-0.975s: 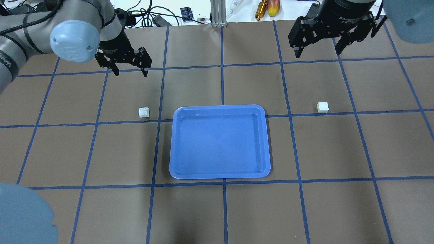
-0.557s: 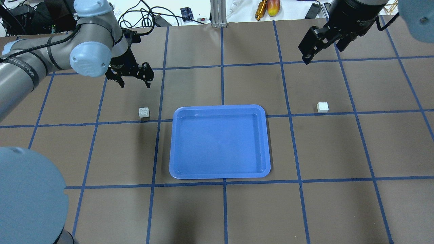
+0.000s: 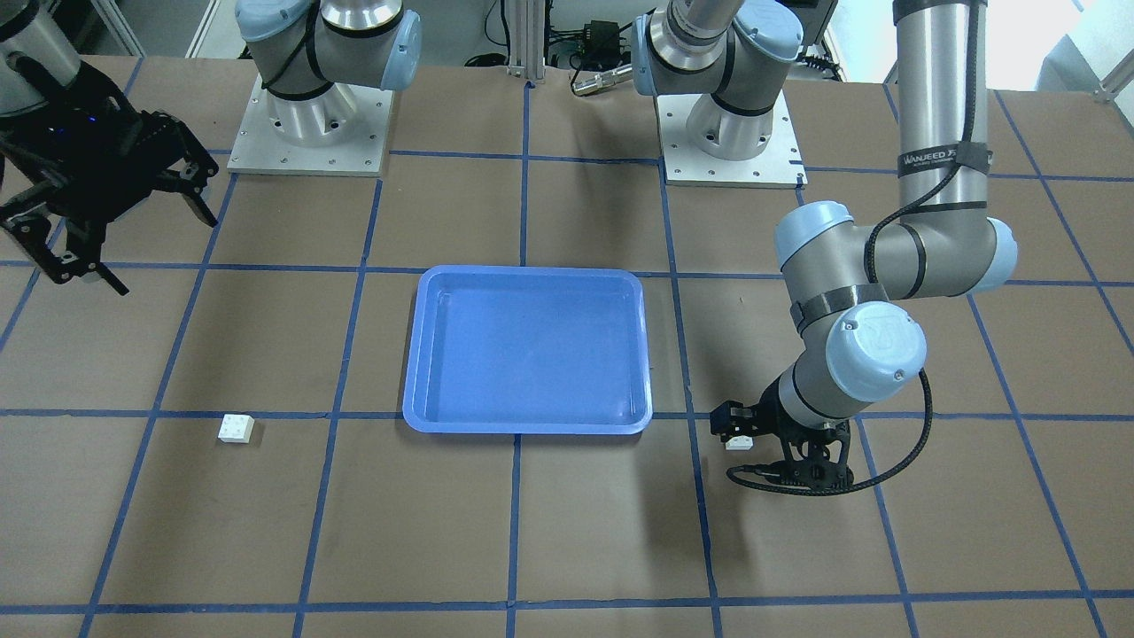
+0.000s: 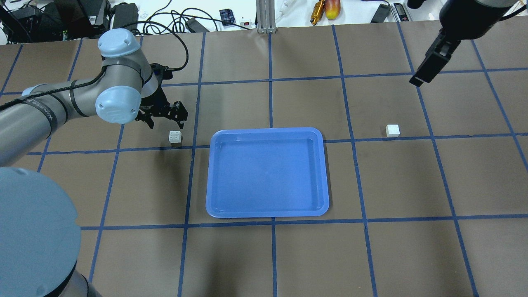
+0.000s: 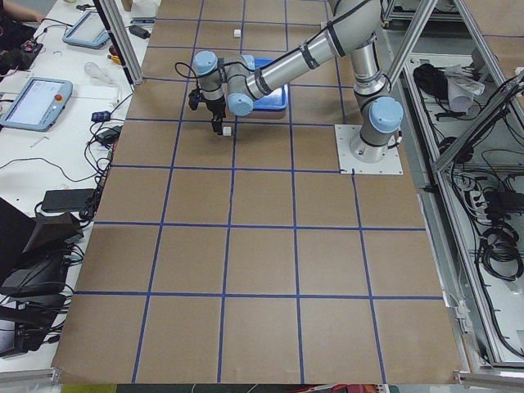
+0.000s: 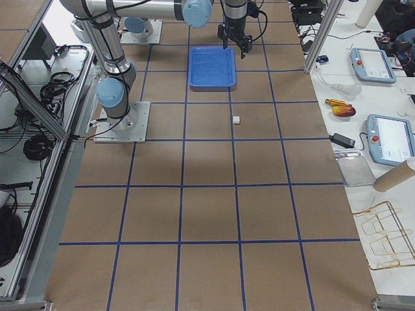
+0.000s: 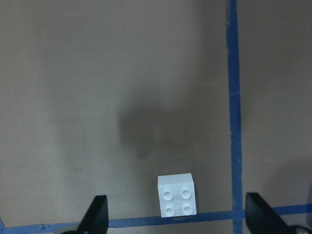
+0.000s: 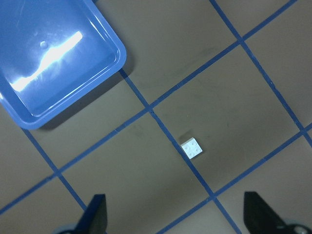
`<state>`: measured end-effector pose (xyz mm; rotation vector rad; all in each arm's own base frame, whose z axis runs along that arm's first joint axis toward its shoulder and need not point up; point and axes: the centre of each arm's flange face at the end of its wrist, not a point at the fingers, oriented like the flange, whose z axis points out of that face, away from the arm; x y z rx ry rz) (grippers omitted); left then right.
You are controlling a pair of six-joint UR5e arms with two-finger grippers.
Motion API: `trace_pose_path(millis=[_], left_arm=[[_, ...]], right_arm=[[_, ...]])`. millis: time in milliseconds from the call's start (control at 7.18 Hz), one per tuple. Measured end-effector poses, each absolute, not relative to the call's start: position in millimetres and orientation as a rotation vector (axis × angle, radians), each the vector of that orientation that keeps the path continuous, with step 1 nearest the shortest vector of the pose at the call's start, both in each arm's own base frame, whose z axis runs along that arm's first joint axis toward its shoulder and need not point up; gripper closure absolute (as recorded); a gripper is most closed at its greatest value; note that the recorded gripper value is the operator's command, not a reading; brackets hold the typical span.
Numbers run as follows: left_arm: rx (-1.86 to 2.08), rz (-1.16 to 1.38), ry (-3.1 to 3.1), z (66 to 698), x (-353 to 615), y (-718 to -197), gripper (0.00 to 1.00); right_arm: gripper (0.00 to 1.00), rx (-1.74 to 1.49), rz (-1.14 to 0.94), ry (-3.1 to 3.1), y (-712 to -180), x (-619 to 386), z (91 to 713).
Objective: Assemble white blocks and place on blue tray
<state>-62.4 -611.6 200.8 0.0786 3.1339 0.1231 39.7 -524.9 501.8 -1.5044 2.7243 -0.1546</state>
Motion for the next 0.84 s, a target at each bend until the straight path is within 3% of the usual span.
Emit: trace_pose_path(millis=[418, 557, 836], left_arm=[[0.077, 0.132, 3.149, 180.6, -60.5, -605.5, 0.11], [0.087, 0.136, 3.158, 178.5, -63.4, -604.6, 0.21], [0.105, 0.141, 3.166, 176.8, -71.0, -602.2, 0.56]], right_arm=[[0.00, -1.645, -0.261, 2.540, -526.9, -32.4, 451.3], [0.01, -1.679, -0.327, 2.484, -524.9, -50.7, 421.3], [0.04, -1.747, -0.451, 2.368, -519.4, -63.9, 371.3]])
